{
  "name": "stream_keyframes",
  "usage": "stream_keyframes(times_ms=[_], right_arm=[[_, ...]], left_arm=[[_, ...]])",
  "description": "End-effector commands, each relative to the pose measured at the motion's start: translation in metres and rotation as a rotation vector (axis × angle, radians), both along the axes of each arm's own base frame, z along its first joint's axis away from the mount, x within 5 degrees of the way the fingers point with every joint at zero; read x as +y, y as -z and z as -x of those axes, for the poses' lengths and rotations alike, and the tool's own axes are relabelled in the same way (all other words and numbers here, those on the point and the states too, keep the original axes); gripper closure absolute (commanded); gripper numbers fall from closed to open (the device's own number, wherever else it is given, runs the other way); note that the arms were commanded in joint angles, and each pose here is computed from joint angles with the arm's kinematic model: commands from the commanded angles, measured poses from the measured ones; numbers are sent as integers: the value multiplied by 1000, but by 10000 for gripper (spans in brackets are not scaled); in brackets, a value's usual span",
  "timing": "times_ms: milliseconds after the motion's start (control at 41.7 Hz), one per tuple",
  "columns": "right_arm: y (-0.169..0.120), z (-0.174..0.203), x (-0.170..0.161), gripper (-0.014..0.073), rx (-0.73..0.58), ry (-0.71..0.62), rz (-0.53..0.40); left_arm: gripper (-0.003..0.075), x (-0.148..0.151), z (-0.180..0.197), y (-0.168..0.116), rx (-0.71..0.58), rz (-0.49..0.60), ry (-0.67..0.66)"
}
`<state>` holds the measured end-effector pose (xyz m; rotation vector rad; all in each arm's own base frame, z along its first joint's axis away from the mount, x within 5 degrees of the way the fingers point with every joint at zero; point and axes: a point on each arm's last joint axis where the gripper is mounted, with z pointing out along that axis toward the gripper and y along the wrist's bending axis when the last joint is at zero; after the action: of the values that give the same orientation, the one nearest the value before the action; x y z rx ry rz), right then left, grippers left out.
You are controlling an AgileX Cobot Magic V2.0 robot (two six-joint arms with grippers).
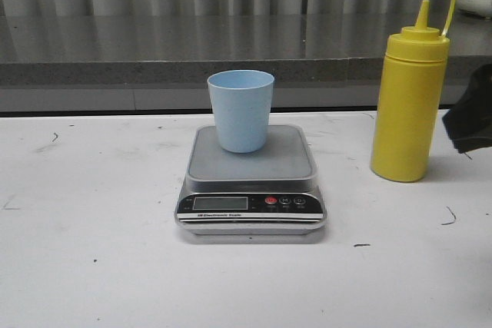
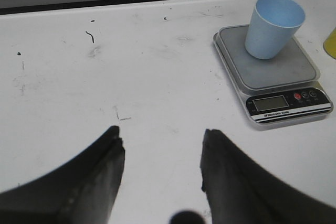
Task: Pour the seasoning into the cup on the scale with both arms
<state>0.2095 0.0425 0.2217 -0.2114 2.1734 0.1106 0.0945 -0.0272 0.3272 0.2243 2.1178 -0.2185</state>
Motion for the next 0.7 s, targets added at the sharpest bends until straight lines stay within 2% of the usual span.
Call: stream_keyframes(times_ms=[0,72,168,312,408,575,671], right_arm=[[-33,16,4,-48,52,42,51],[-50,30,7,-48,120,53,72],[-72,47,14,-48,147,-14,67],[-99,79,14,-48,58,-108,-60],[-112,102,4,-48,-27,-123,-102],[-127,137,-15,-48,-170,-143,-111],[-127,150,-22,-48,-189,-157,-83]], left_arm=[[388,-1,-2,-15,-98,34,-1],[388,-1,-2,-15,-98,34,-1],[388,-1,-2,-15,-98,34,-1],[388,-1,-2,-15,-98,34,-1],[388,-1,-2,-15,-98,34,-1],[388,-1,-2,-14,-90,32,0],[388,-1,-2,-14,-90,32,0]])
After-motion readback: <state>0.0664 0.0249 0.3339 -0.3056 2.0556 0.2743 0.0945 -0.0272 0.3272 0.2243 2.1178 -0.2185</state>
